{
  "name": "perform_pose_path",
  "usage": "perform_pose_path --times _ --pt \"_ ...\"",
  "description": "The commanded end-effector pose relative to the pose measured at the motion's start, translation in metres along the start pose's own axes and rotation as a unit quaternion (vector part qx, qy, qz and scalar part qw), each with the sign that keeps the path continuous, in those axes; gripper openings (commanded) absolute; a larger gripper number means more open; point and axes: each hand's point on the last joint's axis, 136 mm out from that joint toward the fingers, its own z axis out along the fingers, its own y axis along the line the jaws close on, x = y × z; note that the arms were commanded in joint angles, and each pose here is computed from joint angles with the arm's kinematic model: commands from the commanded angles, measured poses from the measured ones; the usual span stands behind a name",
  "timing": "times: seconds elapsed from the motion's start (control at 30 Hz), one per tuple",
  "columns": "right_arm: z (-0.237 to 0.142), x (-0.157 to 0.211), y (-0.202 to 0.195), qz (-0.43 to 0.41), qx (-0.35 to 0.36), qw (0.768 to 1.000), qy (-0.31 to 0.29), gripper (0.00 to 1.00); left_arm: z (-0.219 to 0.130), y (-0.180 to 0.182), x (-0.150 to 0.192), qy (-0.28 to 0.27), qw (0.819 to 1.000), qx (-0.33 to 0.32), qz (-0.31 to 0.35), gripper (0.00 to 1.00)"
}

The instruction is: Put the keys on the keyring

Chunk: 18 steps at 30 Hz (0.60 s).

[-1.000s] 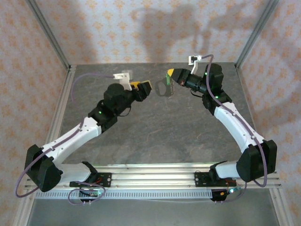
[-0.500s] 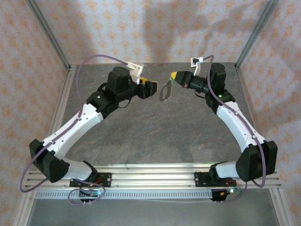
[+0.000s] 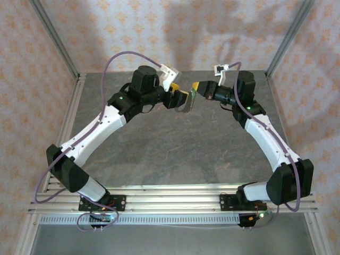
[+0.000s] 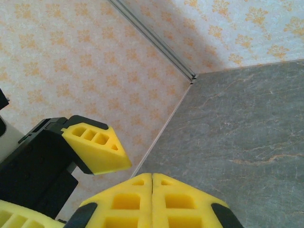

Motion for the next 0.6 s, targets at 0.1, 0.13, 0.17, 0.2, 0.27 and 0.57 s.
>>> perform_pose_path --times 0.1,0.13,0.17,0.2,0.27,0.57 --pt "-0.011 -0.016 0.032 -0.046 -0.031 0.998 -0.018 0.00 0.009 0.000 0.014 0.030 0.999 0.017 0.028 0.60" --pt "-0.012 -0.017 0.033 -0.045 -0.031 0.998 -0.018 0.00 0.010 -0.001 0.016 0.033 0.999 0.021 0.031 0.60" --pt "-0.012 -0.016 0.033 -0.047 -0.031 0.998 -0.018 0.00 0.011 -0.002 0.017 0.037 0.998 0.025 0.033 0.60" --pt "-0.012 -0.016 0.033 -0.047 -0.031 0.998 -0.018 0.00 0.013 -0.002 0.020 0.042 0.998 0.029 0.034 0.60" --pt "-0.013 -0.016 0.034 -0.047 -0.033 0.998 -0.017 0.00 0.015 -0.005 0.021 0.046 0.997 0.041 0.035 0.59" --pt "-0.014 -0.016 0.035 -0.047 -0.032 0.998 -0.016 0.00 0.027 -0.007 0.022 0.056 0.996 0.061 0.039 0.58"
